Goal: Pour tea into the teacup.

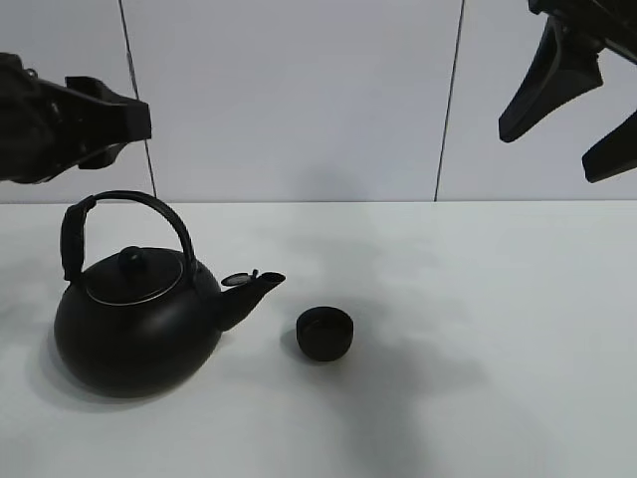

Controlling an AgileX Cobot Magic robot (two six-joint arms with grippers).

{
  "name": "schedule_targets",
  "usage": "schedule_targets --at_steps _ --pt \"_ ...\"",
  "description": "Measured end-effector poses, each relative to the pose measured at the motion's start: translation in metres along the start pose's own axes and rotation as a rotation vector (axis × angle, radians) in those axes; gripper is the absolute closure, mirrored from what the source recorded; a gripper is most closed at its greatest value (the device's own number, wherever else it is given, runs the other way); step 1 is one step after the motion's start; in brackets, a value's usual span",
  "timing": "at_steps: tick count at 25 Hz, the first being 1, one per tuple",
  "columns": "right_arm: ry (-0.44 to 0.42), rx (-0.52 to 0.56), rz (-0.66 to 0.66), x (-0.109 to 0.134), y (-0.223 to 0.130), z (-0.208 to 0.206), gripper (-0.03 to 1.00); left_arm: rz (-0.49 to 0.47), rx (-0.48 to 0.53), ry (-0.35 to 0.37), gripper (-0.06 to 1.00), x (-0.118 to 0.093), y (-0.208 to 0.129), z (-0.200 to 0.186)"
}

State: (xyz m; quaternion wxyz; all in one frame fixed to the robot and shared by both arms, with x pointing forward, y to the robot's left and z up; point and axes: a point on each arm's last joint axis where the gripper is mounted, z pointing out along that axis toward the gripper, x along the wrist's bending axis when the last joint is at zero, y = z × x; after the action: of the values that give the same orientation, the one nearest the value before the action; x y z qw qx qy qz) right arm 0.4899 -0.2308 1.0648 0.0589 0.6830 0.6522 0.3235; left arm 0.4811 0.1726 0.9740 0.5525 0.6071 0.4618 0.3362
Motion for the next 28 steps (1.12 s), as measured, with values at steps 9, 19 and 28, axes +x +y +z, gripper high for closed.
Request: schedule_targets --at_steps 9,19,28 --pt "0.0 0.0 0.0 0.0 0.0 0.0 0.48 -0.016 0.259 -0.095 0.6 -0.025 0.061 0.024" --pt "0.0 0.002 0.0 0.0 0.0 0.0 0.48 -0.148 0.524 -0.085 0.6 -0.022 0.107 0.028" --pt "0.0 0.003 0.0 0.0 0.0 0.0 0.48 -0.368 0.744 -0.023 0.6 -0.008 0.093 0.033"
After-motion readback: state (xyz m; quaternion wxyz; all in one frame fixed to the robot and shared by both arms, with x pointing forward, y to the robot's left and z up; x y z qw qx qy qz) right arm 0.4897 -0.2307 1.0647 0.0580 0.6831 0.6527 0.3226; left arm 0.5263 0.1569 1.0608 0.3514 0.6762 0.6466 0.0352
